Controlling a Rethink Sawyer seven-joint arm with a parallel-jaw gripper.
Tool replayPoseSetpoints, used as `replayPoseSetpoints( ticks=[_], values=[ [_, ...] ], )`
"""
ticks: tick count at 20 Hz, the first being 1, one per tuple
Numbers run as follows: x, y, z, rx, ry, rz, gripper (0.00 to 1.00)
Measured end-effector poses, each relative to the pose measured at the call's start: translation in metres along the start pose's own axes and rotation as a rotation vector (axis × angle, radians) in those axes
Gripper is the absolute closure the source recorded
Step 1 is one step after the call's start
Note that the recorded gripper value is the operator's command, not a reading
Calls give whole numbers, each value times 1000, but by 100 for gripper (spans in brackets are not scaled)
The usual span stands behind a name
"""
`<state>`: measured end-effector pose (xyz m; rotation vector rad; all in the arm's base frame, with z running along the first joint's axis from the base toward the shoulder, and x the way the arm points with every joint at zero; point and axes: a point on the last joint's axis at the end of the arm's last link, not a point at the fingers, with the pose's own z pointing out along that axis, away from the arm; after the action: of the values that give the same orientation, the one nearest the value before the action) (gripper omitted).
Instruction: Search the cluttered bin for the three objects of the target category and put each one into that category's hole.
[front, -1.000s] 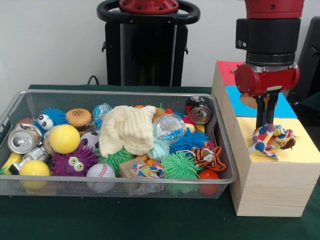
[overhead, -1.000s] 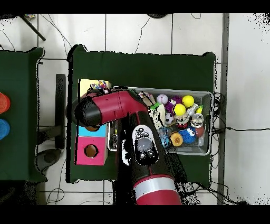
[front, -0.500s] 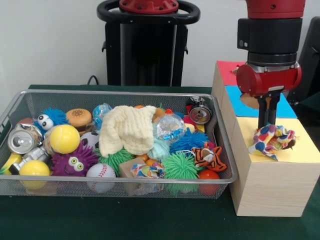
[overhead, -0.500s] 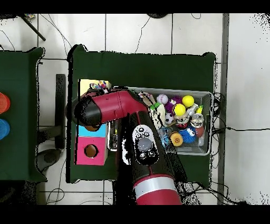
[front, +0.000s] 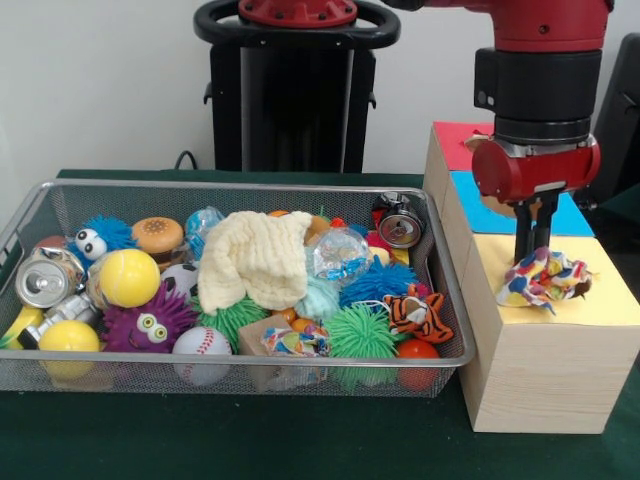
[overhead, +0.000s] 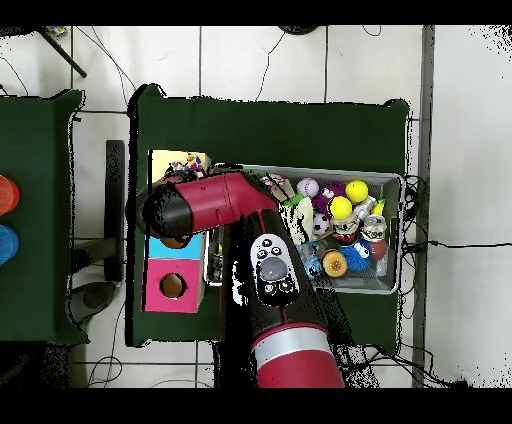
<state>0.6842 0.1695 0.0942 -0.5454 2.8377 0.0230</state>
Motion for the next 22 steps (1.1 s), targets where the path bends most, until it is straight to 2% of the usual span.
replayPoseSetpoints(
  ticks=[10,22],
  values=[
    [2,4,6,-7,8,-2,100],
    [0,26,6,-15,8,-30,100]
  ],
)
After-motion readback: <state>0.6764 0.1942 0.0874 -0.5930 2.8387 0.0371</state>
